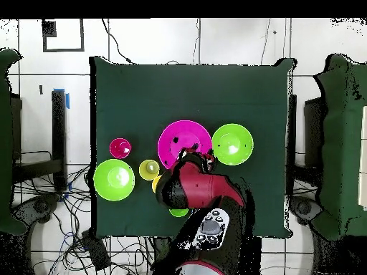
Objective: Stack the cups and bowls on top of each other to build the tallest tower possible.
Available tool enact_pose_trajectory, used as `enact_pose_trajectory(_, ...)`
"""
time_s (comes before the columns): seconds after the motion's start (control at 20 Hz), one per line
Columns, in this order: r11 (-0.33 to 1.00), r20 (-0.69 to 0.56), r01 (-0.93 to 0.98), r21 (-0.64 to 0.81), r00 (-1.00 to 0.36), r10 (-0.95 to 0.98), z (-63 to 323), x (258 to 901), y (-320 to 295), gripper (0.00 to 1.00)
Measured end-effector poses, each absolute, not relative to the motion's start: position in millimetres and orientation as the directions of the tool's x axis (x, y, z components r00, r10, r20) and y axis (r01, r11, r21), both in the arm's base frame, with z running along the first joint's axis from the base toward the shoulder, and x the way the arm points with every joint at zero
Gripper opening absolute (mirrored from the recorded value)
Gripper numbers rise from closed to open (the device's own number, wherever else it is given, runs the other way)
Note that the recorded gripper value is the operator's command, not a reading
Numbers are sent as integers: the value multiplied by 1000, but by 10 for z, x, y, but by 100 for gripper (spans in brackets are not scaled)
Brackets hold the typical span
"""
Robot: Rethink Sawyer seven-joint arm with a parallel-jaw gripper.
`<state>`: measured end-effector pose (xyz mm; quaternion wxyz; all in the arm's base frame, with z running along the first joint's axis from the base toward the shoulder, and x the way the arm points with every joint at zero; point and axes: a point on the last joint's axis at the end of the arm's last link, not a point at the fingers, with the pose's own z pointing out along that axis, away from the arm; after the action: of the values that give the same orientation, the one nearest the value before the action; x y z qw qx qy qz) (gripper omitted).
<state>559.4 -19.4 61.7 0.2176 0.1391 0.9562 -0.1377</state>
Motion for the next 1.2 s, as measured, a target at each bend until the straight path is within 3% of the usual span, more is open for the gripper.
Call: enact_pose_trajectory(1.2, 936, -468, 300, -186, -864, 184, 832, 5638, 352, 100)
